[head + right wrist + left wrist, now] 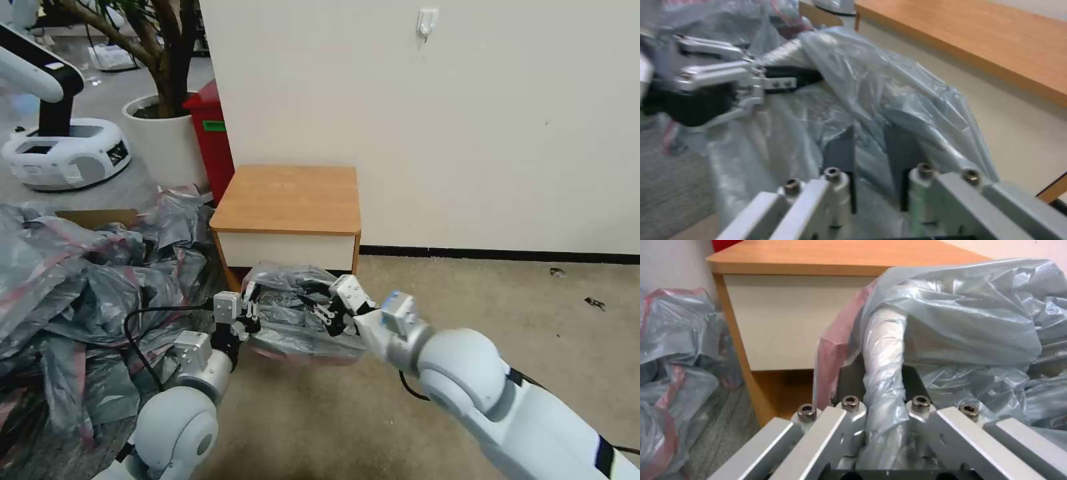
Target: Pick up the garbage bag from the table and place it over the trash can.
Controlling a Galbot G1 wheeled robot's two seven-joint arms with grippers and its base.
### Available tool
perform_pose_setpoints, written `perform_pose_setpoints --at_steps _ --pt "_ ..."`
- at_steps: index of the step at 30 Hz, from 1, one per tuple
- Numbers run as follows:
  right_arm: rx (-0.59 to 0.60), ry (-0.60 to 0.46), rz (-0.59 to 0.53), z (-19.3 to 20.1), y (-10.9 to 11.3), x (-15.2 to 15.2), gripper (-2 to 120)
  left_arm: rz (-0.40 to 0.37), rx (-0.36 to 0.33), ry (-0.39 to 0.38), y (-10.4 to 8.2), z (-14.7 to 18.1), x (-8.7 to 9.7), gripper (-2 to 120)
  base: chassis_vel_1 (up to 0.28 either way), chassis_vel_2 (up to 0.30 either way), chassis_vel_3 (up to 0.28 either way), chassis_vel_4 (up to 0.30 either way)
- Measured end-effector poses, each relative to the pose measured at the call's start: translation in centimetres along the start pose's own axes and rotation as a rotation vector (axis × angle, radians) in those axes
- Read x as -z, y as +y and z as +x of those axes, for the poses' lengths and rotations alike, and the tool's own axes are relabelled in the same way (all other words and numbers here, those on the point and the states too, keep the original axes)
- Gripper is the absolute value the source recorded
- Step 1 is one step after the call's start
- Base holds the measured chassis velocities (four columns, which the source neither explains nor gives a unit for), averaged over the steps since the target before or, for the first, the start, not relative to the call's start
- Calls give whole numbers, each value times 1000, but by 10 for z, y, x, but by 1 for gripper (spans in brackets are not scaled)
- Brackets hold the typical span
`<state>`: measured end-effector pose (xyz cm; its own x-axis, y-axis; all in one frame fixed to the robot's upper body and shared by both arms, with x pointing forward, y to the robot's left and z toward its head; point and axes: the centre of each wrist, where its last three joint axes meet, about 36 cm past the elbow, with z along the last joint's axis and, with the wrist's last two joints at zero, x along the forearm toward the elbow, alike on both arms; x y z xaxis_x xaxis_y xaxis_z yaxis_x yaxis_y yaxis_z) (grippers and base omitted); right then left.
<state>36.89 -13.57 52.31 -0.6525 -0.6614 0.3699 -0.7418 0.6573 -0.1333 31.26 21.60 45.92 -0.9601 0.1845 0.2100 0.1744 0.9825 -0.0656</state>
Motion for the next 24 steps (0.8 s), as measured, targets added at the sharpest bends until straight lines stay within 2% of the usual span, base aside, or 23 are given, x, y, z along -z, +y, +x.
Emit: perform_pose_setpoints --at_steps 3,8,12,20,24 --pt "3 29 4 -16 -3 -2 0 0 -10 -11 -2 1 3 5 0 0 0 0" --pt "31 80 -22 -33 -3 -9 0 -2 -16 -19 -2 0 5 5 0 0 0 0" --pt "40 128 -14 -51 -2 -13 0 -34 -26 -37 -3 -1 6 5 0 0 0 0" --pt "-9 190 -27 -75 1 -15 0 -68 -55 -55 -8 -2 5 5 0 0 0 0" --pt "-61 223 16 -91 -2 -15 0 -66 -77 -64 -14 -4 7 5 0 0 0 0"
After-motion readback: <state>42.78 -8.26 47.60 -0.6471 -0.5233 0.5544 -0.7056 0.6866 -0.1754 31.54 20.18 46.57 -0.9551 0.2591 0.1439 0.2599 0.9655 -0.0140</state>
